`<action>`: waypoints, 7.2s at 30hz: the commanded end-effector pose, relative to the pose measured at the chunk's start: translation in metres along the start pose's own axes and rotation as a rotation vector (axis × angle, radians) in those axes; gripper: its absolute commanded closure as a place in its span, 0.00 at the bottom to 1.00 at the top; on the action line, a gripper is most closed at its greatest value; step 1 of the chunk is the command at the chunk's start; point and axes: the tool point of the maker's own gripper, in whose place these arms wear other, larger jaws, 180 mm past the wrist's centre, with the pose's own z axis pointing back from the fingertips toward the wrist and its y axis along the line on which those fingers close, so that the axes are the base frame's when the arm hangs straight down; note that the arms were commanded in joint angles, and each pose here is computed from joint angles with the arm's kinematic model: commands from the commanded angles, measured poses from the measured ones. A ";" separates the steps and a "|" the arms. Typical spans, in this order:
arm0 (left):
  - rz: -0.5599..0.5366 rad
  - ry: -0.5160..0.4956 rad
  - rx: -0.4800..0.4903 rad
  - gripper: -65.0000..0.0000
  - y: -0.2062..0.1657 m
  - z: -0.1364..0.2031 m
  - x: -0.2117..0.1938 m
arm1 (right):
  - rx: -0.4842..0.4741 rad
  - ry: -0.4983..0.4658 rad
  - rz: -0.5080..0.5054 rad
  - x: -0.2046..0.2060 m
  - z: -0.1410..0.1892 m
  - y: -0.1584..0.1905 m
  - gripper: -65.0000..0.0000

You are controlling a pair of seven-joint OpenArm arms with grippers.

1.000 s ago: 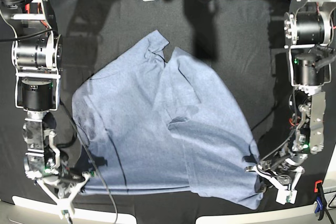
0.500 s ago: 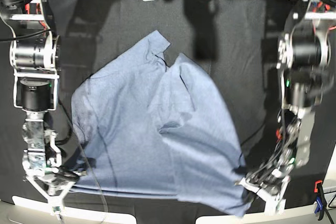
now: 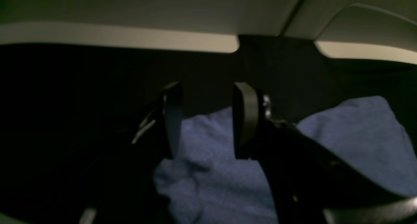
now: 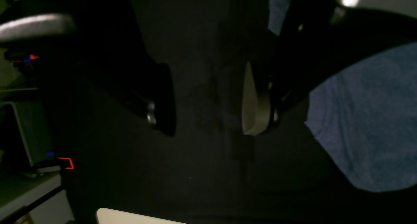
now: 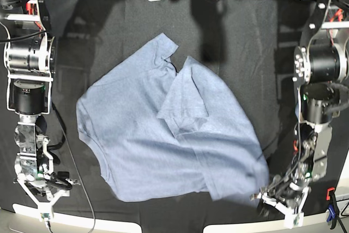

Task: Layout the t-shirt on the table in an organized manner, then fold the t-shirt properly
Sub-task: 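Release the shirt and raise both grippers, then grasp the folded-over shirt panel with the left gripper, then drag the panel outward with the left gripper to unfold it, then move the left gripper to the shirt hem and grasp it, then pull the hem outward with the left gripper to straighten the shirt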

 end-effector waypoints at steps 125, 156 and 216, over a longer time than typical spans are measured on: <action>-0.133 0.422 0.670 1.00 0.124 0.359 -0.183 | 0.323 0.103 -0.187 -0.173 0.124 0.000 0.51; -0.186 0.330 0.641 0.50 0.114 0.352 -0.154 | 0.360 0.118 -0.201 -0.183 0.135 0.007 0.52; -0.234 0.178 0.032 1.00 -0.019 -0.008 -0.100 | 0.430 0.261 -0.244 -0.220 0.139 0.061 0.52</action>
